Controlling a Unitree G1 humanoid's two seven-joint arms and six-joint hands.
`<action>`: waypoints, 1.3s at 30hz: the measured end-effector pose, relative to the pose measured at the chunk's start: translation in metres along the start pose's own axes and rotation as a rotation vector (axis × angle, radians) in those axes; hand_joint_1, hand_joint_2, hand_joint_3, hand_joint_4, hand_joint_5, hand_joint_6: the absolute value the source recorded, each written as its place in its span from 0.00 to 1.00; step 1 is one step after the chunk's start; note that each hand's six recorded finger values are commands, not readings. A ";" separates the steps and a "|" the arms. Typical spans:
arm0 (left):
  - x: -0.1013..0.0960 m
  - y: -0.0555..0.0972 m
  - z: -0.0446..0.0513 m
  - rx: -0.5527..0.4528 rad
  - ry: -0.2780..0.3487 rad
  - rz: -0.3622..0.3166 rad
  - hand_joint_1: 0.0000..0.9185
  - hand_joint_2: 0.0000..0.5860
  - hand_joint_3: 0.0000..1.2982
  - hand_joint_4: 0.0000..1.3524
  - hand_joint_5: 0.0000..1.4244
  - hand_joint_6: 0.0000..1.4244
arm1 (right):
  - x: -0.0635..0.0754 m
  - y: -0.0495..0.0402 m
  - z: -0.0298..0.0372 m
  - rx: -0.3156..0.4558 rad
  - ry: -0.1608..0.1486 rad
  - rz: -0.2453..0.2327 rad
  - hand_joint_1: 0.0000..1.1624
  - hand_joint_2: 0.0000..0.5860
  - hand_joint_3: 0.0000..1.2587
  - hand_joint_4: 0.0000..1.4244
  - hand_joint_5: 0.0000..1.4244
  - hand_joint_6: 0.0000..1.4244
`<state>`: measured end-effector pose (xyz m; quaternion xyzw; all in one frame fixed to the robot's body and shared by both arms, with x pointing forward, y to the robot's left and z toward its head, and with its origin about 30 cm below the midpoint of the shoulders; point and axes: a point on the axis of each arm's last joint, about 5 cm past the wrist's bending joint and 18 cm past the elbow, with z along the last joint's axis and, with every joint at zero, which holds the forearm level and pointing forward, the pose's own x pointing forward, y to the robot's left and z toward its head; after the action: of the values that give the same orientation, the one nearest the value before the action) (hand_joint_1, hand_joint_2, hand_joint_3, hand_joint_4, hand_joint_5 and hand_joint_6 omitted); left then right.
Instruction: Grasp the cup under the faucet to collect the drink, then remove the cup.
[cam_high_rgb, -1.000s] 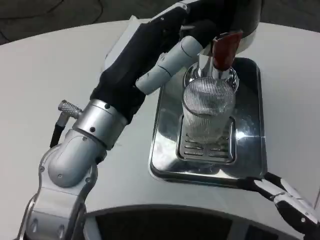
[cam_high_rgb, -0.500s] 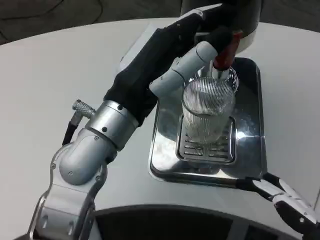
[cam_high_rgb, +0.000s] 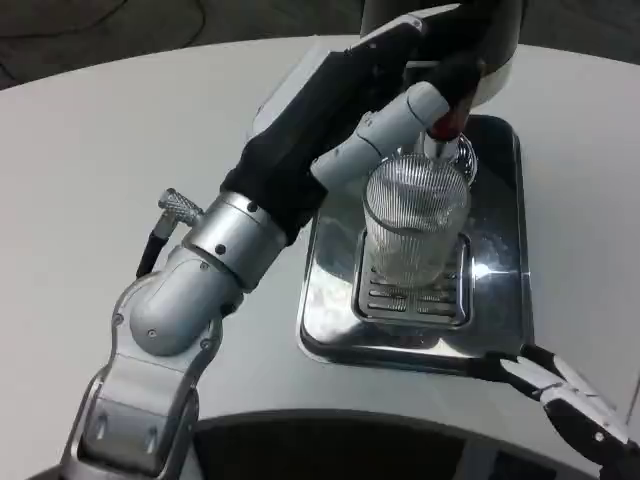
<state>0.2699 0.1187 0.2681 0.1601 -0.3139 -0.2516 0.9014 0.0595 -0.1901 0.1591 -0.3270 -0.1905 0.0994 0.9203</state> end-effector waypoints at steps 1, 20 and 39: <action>0.000 0.000 -0.0003 0.001 -0.001 -0.003 0.15 0.15 0.21 0.15 0.20 0.17 | 0.000 0.0000 0.0000 0.000 0.001 0.000 0.36 0.88 0.18 0.10 0.03 0.00; 0.002 -0.001 -0.0005 0.088 -0.031 -0.071 0.15 0.16 0.21 0.14 0.20 0.16 | 0.001 -0.0003 -0.0002 -0.001 -0.001 -0.001 0.36 0.88 0.19 0.10 0.03 0.00; 0.000 0.004 -0.0049 0.146 -0.048 -0.102 0.13 0.15 0.06 0.12 0.19 0.14 | 0.002 -0.0005 -0.0006 -0.002 -0.002 -0.003 0.36 0.88 0.19 0.10 0.03 0.00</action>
<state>0.2740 0.1225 0.2658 0.2349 -0.3443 -0.2776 0.8656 0.0616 -0.1902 0.1596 -0.3273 -0.1920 0.0980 0.9200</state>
